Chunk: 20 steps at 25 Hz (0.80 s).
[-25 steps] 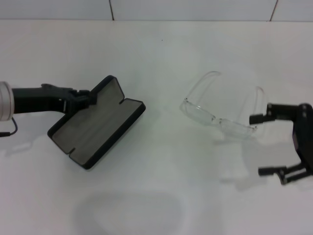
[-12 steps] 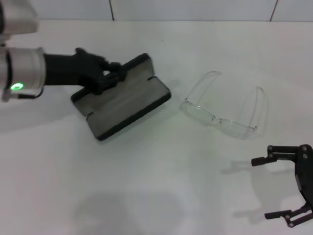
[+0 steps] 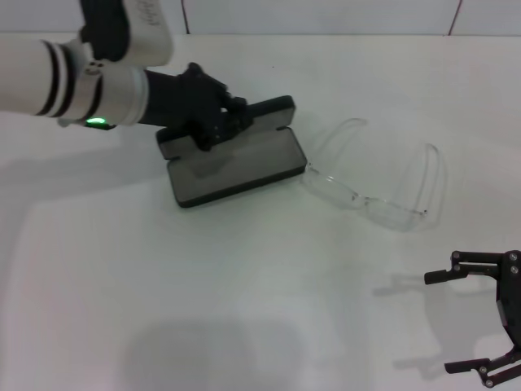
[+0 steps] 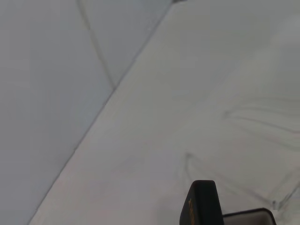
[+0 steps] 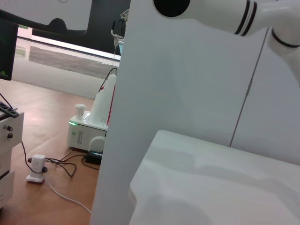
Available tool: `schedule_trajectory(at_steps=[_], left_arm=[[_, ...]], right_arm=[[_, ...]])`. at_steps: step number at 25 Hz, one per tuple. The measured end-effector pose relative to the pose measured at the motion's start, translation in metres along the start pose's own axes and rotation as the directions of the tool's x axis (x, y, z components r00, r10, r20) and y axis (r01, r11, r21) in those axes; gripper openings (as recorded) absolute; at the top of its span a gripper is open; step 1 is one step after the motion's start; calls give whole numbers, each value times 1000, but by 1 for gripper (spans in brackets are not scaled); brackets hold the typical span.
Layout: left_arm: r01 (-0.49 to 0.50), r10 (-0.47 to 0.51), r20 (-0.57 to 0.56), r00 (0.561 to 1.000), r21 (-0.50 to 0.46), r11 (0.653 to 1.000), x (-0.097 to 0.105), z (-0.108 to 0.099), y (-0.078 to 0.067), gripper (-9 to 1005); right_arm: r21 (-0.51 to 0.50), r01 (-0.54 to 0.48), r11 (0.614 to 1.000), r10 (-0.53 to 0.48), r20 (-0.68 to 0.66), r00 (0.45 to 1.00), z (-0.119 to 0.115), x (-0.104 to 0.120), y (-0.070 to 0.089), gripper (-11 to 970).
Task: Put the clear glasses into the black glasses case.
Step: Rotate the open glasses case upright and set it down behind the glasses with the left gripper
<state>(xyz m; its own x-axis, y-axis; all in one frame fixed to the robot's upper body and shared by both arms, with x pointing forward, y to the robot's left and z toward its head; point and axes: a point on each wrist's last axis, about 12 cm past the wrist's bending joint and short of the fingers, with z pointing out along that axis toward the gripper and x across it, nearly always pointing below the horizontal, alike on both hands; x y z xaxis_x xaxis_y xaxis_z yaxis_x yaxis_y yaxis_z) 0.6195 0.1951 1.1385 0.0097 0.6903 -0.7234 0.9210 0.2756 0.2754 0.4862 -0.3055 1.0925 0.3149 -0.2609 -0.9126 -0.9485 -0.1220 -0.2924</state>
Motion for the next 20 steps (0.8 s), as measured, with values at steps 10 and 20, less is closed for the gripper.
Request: schedule_trajectory(at_steps=[10,20], left_arm=[[-96,97,-1,995,126,987,-24,17,-16,216],[-137,139,-6,990,165,977,-31,24,-25,214]], right_arm=[[1,0,1000,0,3,1000,0,0,0,887],[16,-13,1000,12,8,1000,0,1,5,886]])
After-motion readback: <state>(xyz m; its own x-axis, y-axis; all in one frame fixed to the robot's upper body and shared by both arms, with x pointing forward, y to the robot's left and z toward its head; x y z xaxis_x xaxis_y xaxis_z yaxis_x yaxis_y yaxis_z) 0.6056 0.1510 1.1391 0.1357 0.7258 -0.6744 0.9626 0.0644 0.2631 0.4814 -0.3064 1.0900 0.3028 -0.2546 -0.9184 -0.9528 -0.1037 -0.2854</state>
